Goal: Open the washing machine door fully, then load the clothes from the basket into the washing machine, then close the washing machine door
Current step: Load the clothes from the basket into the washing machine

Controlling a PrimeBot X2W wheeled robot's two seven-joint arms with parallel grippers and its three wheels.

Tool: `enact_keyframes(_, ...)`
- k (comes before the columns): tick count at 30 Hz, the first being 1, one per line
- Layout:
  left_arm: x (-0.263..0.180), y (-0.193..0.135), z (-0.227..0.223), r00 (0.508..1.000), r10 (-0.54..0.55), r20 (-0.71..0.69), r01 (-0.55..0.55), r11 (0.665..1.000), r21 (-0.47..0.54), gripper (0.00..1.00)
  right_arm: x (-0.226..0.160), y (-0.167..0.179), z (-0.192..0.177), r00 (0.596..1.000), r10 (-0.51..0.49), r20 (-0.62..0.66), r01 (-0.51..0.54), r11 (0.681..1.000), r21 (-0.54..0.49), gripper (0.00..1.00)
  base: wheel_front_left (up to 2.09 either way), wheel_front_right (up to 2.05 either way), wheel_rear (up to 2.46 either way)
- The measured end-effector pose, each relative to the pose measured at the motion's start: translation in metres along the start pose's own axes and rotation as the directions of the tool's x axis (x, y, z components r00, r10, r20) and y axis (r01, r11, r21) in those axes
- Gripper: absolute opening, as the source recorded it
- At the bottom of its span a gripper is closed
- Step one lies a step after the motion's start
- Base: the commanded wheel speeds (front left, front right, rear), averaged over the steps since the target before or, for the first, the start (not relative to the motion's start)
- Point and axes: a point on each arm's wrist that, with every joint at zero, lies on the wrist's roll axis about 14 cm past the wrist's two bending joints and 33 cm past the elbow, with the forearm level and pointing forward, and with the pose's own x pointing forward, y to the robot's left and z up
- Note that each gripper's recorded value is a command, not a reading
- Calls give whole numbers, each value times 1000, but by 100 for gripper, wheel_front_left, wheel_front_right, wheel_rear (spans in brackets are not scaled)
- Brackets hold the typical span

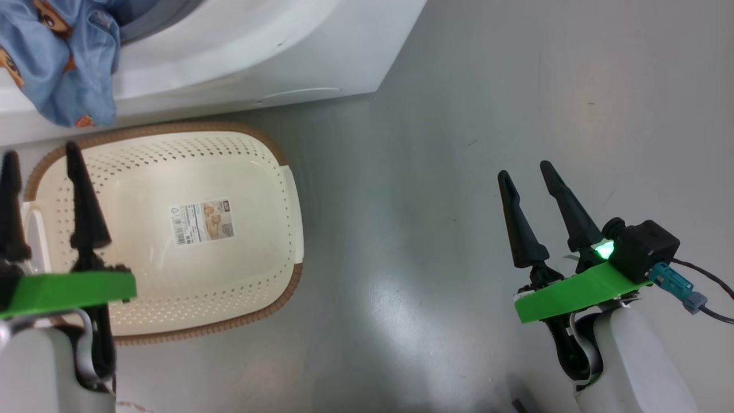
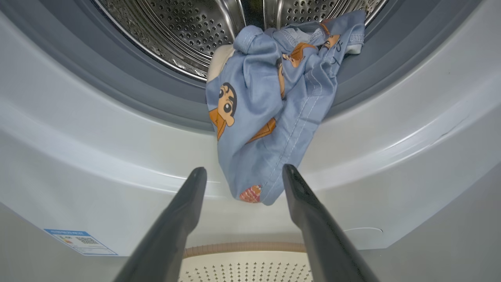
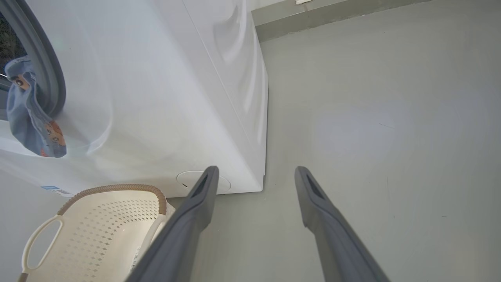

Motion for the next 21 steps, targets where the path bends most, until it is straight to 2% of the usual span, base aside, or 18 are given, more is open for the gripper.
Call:
enact_keyframes(12, 43, -9, 32, 999, -43, 6, 43, 999, 8, 100, -1, -3, 0, 1000, -7, -2, 7, 1000, -3, 100, 0, 0, 0)
enact_keyframes(21, 60, -19, 8, 989, -65, -134, 60, 998, -37, 100, -3, -6, -2, 1000, -15, -8, 15, 1000, -4, 100, 0, 0, 0)
